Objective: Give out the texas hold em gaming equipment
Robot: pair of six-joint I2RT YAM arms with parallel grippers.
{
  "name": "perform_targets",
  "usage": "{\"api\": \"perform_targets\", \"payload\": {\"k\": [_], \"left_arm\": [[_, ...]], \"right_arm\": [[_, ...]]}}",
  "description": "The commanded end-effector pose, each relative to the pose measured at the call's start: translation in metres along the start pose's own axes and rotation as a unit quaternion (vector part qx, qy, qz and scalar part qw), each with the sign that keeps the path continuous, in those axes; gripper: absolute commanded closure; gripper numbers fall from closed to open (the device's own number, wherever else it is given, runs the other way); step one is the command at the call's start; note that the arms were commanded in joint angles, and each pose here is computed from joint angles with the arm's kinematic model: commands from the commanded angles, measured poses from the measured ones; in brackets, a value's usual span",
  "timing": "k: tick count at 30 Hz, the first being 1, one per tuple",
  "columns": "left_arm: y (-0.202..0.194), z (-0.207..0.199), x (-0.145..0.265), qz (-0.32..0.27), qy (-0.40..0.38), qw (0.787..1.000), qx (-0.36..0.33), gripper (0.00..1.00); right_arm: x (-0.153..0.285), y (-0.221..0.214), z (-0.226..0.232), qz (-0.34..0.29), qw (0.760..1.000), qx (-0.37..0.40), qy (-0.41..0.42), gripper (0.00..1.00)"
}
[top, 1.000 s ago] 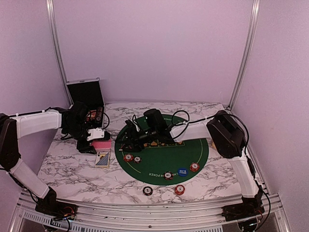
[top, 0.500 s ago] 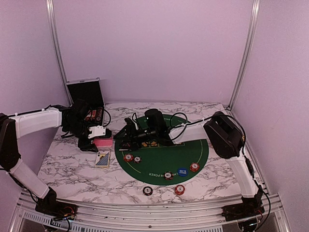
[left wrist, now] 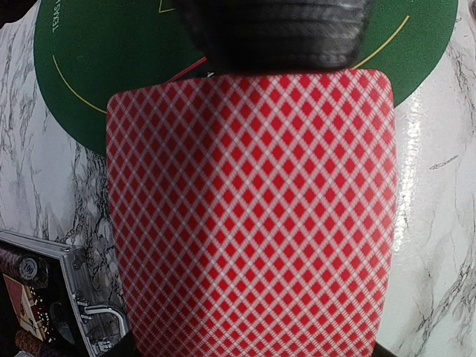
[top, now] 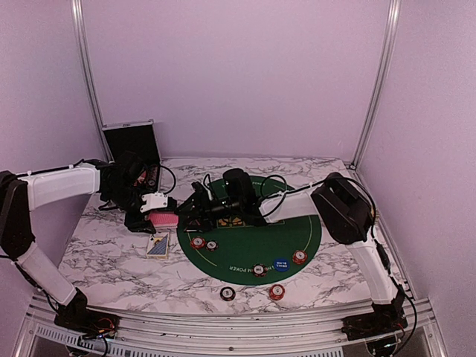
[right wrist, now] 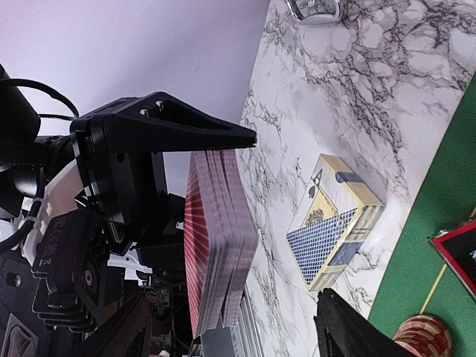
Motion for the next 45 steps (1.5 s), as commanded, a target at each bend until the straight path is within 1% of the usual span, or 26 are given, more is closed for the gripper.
{"api": "perform_targets", "payload": {"k": [1, 11, 18, 26, 34, 36, 39, 40, 42, 43, 44, 45], "left_arm": [[0.013, 0.003, 0.004, -0.017, -0.003, 1.000, 0.002, 1.00], [0.021, 0.004, 0.001, -0.019, -0.006, 1.000, -0.001, 1.00], [0.029, 0.004, -0.001, -0.025, -0.007, 1.000, -0.004, 1.00], [0.038, 0.002, -0.005, -0.027, -0.010, 1.000, -0.006, 1.00], [0.046, 0.004, -0.008, -0.032, -0.008, 0.999, -0.008, 1.00], [0.046, 0.005, -0.009, -0.032, -0.007, 0.999, -0.006, 1.00], [0.047, 0.007, -0.011, -0.031, -0.003, 1.000, -0.005, 1.00], [0.047, 0.007, -0.011, -0.029, -0.002, 1.000, -0.004, 0.91], [0.046, 0.008, -0.012, -0.025, 0.000, 1.000, -0.006, 0.68], [0.046, 0.008, -0.012, -0.024, 0.002, 1.000, -0.007, 0.49], [0.045, 0.008, -0.012, -0.023, 0.002, 1.000, -0.010, 0.35], [0.046, 0.007, -0.011, -0.024, 0.002, 1.000, -0.012, 0.24]], "right_arm": [[-0.002, 0.011, 0.006, -0.009, 1.000, 0.014, 0.016, 0.26], [-0.006, 0.011, 0.007, -0.009, 1.000, 0.010, 0.026, 0.31], [-0.007, 0.011, 0.007, -0.011, 0.999, 0.007, 0.030, 0.37], [-0.007, 0.013, 0.010, -0.016, 0.999, 0.005, 0.040, 0.42], [-0.007, 0.012, 0.010, -0.014, 0.999, 0.003, 0.043, 0.54], [-0.007, 0.012, 0.010, -0.013, 0.999, 0.002, 0.043, 0.59], [-0.005, 0.012, 0.009, -0.014, 0.999, 0.000, 0.043, 0.71], [-0.004, 0.013, 0.009, -0.016, 0.999, -0.002, 0.044, 0.75], [-0.001, 0.012, 0.007, -0.019, 0.999, -0.007, 0.046, 0.81], [0.001, 0.013, 0.007, -0.021, 0.999, -0.009, 0.046, 0.83], [0.002, 0.013, 0.006, -0.022, 0.999, -0.011, 0.046, 0.84], [0.002, 0.012, 0.005, -0.021, 0.999, -0.012, 0.046, 0.86]]}}
Point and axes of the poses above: each gripper's point midway between its finger pads, its own x axis back along the fingers, its own z axis along the line the jaws close on, y = z × x, the point moved 1 cm from there along x, back along the fingers, and after that the axes turned 5 degrees about x, right-handed, at the moved point
